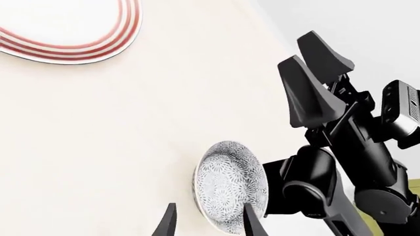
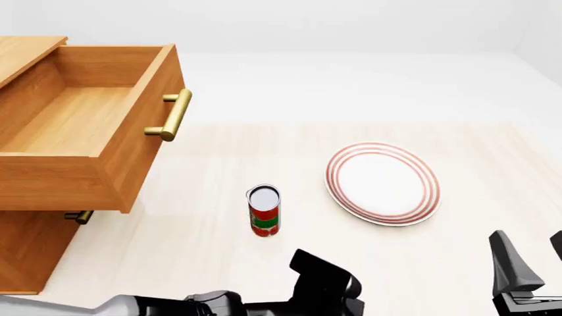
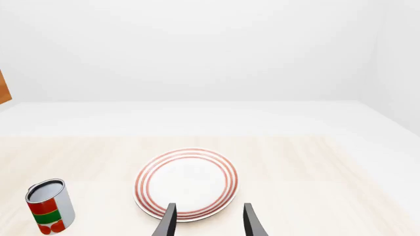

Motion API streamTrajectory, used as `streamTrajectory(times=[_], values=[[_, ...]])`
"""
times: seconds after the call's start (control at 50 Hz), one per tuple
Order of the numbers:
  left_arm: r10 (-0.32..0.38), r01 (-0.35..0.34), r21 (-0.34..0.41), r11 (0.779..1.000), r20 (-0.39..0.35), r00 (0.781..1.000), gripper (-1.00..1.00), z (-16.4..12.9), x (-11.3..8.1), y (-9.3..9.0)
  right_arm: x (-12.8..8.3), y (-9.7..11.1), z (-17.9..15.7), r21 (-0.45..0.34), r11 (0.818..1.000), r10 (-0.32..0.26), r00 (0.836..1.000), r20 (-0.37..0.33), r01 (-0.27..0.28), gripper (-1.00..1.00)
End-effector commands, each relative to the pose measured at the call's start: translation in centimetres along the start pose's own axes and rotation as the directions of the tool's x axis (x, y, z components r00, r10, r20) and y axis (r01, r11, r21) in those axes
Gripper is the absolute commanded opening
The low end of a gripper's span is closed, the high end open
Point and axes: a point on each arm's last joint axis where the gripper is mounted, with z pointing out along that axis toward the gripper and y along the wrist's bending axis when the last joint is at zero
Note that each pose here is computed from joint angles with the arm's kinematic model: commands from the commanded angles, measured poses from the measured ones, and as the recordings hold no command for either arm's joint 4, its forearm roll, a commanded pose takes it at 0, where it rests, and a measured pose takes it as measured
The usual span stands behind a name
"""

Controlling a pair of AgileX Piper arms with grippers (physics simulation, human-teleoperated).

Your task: Put the bowl in the top drawer of the cabinet.

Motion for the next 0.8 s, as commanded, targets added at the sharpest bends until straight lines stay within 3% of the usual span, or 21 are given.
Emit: streamTrajectory(times=[0.02, 0.8], values=[[-0.008, 0.008, -0.005, 1.000, -0.011, 1.000, 1.00, 0.8, 0.4, 0.2, 0.0, 0.0, 0.0, 0.000, 1.000, 0.000, 1.000, 0.000, 0.000, 1.00], [-0.022, 0.021, -0.019, 1.000, -0.058, 0.998, 1.00, 3.5, 2.0, 0.4, 0.0, 0.0, 0.0, 0.000, 1.000, 0.000, 1.000, 0.000, 0.000, 1.00]])
